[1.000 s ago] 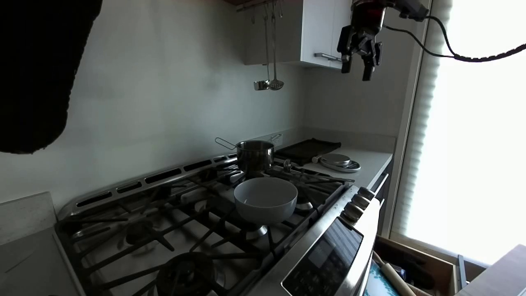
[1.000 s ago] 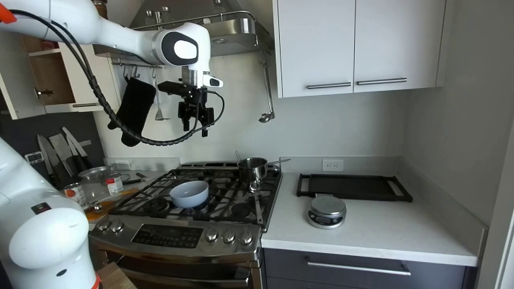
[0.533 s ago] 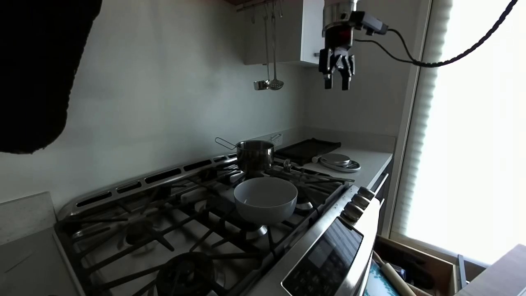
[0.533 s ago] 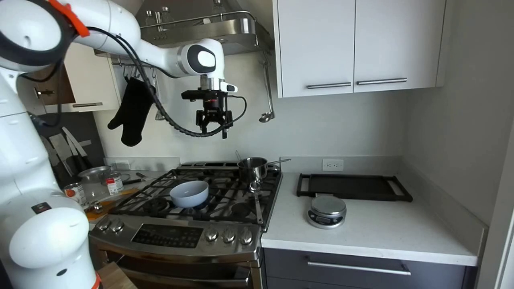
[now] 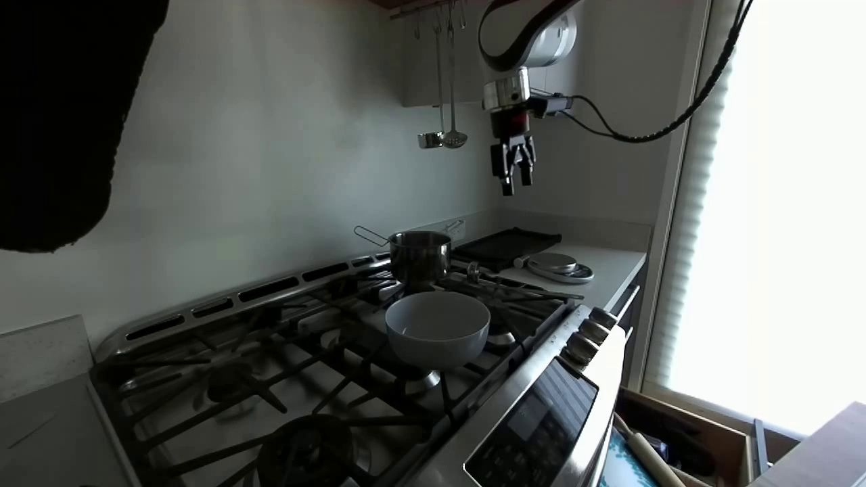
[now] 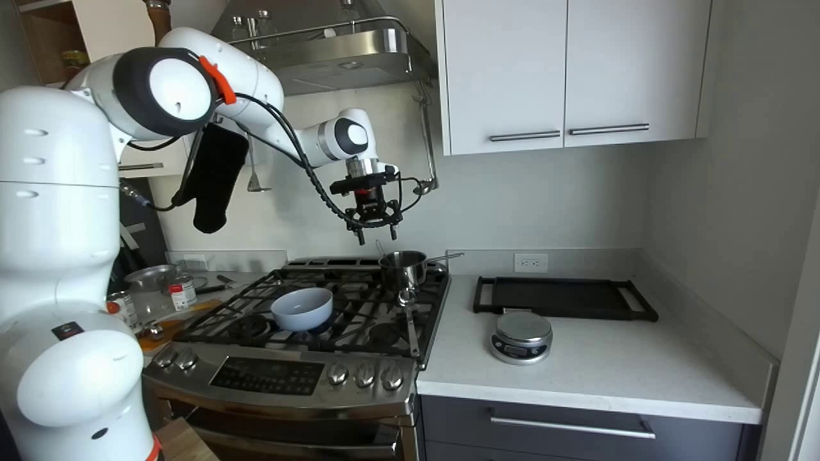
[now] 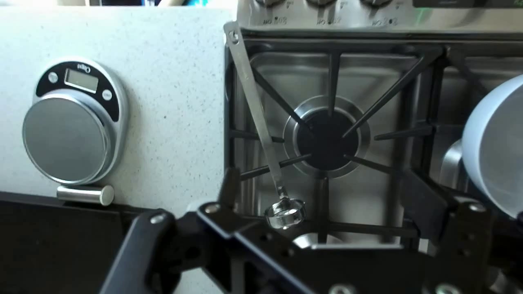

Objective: Hang the cooking spoon on the hook

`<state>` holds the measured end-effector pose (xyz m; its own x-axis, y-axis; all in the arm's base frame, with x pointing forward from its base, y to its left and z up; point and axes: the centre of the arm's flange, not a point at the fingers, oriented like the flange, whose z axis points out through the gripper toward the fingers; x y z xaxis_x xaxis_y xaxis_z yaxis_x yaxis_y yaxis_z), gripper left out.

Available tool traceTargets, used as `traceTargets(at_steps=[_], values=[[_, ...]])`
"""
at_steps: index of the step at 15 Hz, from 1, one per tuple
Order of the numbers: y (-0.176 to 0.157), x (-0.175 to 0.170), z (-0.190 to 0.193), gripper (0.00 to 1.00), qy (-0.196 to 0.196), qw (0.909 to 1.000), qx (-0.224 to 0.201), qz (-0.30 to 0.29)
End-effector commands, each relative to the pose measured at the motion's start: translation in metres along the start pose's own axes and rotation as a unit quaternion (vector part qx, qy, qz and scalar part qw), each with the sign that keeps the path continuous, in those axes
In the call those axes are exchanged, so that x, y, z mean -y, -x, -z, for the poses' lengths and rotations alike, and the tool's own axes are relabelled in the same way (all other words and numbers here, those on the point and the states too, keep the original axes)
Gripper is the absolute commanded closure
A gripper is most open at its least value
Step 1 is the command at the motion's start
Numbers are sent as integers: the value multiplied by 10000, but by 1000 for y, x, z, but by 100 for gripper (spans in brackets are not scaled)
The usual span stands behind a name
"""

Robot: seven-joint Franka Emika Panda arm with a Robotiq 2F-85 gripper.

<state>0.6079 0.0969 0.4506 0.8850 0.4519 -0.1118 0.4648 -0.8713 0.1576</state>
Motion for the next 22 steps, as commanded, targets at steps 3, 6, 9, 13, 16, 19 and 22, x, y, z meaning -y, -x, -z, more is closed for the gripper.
traceTargets(at_steps=[3,6,9,13,16,19,22], values=[[-40,-12,-57,0,163,9965,-606,545],[-43,-9,-58,0,193,9958,-679,577],[-49,-13,-73,0,160,9947,-713,730],[-58,-12,-78,0,221,9951,-643,717],[-77,-7,-107,0,349,9949,-532,780],[-92,-2,-145,0,400,9951,-371,822],[-104,2,-182,0,415,9948,-324,876]])
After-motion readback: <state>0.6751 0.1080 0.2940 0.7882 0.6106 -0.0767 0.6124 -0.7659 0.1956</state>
